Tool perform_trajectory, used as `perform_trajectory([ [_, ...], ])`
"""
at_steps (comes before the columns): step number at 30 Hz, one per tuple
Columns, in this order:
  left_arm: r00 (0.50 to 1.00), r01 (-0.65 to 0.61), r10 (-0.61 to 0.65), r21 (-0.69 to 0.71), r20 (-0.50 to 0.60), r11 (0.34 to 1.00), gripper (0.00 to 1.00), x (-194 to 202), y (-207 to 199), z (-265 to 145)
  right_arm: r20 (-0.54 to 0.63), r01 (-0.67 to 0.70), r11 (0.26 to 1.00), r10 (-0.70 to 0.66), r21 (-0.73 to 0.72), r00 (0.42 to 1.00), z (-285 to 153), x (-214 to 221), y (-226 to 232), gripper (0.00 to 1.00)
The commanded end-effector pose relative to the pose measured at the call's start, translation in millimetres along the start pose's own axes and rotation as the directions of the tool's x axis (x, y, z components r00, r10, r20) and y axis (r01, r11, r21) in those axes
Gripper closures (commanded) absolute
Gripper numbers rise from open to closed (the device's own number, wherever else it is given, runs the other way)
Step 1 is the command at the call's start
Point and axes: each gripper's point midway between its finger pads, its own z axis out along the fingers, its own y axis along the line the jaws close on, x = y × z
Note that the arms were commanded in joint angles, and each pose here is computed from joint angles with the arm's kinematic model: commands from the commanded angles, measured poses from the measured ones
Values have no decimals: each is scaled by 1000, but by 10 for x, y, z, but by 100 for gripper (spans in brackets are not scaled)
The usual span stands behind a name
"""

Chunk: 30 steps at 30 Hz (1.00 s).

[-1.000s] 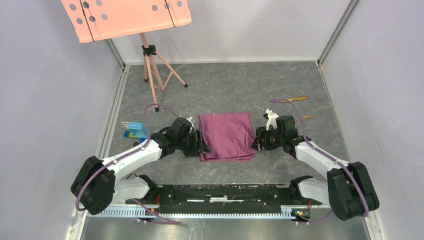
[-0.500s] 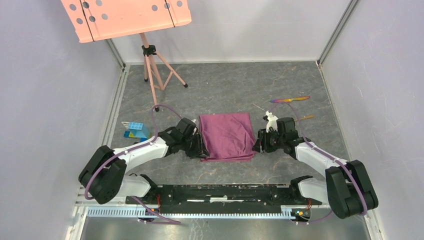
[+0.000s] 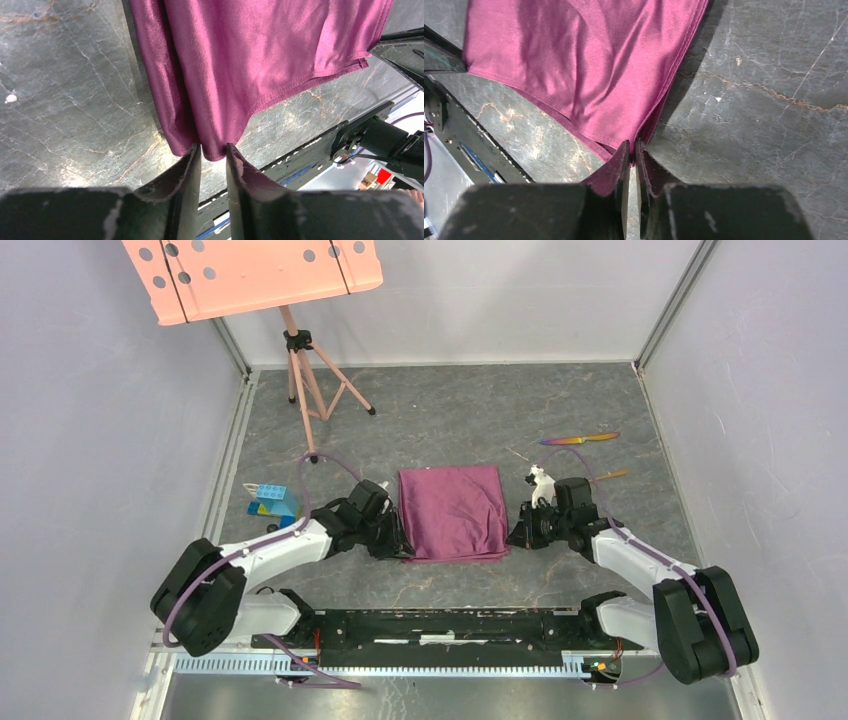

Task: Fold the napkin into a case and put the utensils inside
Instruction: Smooth out the square-folded napkin at the center of the board.

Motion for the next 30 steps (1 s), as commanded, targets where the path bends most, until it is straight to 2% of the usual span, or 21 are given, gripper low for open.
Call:
perform_trajectory([
  [1, 999, -8, 7, 28, 34, 1000, 64, -37, -59, -46, 57, 22, 999, -19, -50, 998, -78, -181, 153, 89],
  [4, 999, -6, 5, 28, 35, 1000, 55, -36, -57, -47, 59, 15, 998, -12, -54, 998, -110, -188, 181, 96],
  [9, 1000, -7, 7, 26, 25, 1000, 54, -24, -50, -24, 38, -22, 995, 26, -95, 999, -105, -98, 244, 97],
  [15, 1000, -12, 12, 18, 13, 1000, 57, -25, -36, 26, 33, -42, 994, 46, -98, 998, -107, -65, 251, 99],
  [22, 1000, -19, 19, -28, 14, 999, 68, 4, 84, 29, -2, -65, 996, 65, -57, 998, -97, 62, 164, 99],
  [25, 1000, -20, 21, -35, 12, 999, 71, 19, 110, 25, -18, -55, 998, 54, -16, 998, -102, 115, 86, 94],
  [28, 1000, -20, 20, -43, 10, 999, 74, 37, 143, 30, -22, -54, 998, 53, -16, 998, -112, 122, 90, 84],
  [30, 1000, -20, 20, -44, 11, 999, 75, 39, 146, 26, -16, -51, 999, 51, -3, 999, -129, 105, 81, 73],
])
